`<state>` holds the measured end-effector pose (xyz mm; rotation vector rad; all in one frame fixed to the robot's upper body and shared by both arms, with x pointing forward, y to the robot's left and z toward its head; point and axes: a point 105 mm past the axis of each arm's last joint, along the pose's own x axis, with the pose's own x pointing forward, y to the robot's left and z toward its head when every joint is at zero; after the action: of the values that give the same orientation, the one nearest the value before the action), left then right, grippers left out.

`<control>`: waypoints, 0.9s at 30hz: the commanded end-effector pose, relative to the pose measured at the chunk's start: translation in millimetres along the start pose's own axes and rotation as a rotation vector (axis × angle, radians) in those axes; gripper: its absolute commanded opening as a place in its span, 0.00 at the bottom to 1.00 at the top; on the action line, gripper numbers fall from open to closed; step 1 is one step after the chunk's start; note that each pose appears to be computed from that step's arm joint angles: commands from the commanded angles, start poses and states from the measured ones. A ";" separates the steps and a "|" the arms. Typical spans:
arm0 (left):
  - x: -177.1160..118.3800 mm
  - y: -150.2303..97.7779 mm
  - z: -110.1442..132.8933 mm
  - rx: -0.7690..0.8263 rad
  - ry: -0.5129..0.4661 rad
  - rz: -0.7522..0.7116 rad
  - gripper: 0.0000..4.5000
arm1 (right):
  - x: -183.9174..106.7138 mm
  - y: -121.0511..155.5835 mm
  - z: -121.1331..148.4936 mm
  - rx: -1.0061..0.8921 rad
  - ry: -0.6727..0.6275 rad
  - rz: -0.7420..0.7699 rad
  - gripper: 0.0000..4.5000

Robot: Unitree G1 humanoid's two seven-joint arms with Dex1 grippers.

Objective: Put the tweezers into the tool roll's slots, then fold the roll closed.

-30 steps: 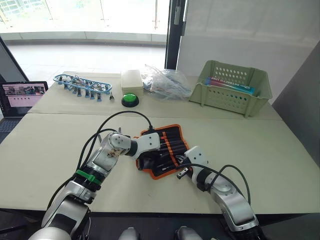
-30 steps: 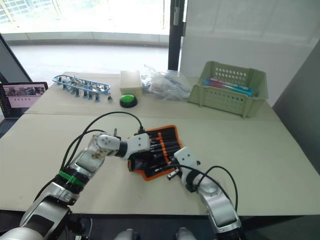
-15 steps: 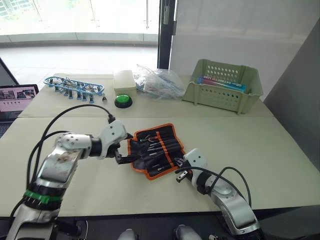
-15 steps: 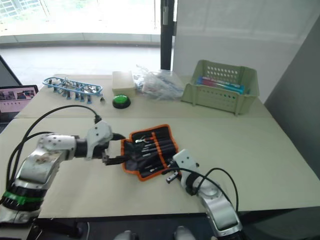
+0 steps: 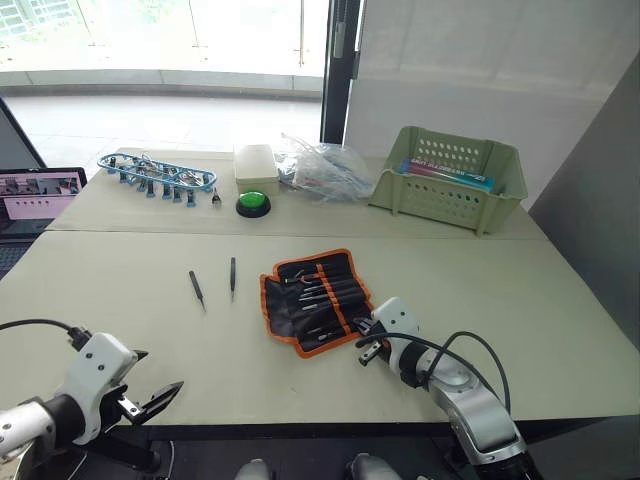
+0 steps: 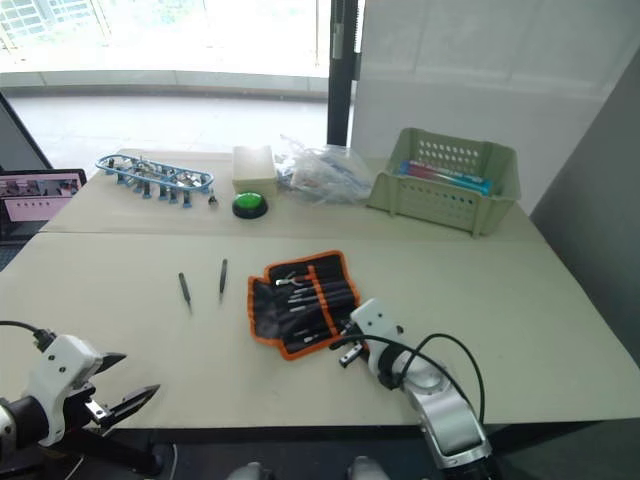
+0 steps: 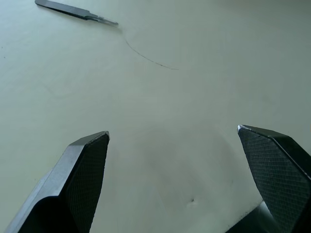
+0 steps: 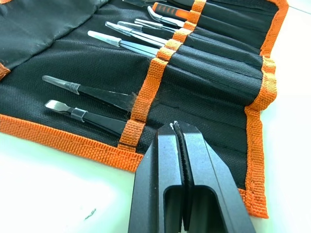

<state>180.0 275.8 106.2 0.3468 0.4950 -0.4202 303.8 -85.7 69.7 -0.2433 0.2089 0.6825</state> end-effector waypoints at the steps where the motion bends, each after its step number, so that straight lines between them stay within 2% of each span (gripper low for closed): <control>1: -5.5 -1.9 9.3 0.023 -0.045 0.047 0.99 | 3.0 8.2 -8.6 0.017 0.033 0.051 0.00; 5: -1.4 -0.4 5.5 -0.064 -0.071 0.132 0.99 | 4.0 9.1 -8.6 0.015 0.033 0.061 0.00; 8: 11.5 4.8 8.4 -0.186 -0.112 0.260 0.99 | 4.9 9.1 -8.1 0.012 0.033 0.065 0.00; 14: 36.4 7.9 28.4 -0.448 -0.229 0.458 0.99 | 5.8 8.5 -7.3 0.007 0.031 0.066 0.00; 17: 48.9 5.9 34.7 -0.544 -0.227 0.529 0.99 | 6.0 6.9 -6.9 0.005 0.029 0.059 0.00; 21: 63.1 1.8 46.2 -0.555 -0.207 0.555 0.99 | 5.6 4.4 -5.3 0.001 0.024 0.048 0.00; 27: 59.0 -2.2 47.7 -0.491 -0.186 0.566 0.99 | 4.6 3.1 -4.7 0.000 0.021 0.040 0.00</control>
<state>246.7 236.9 101.0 -0.0774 0.3341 0.2212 306.7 -81.1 69.3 -0.2492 0.2096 0.7197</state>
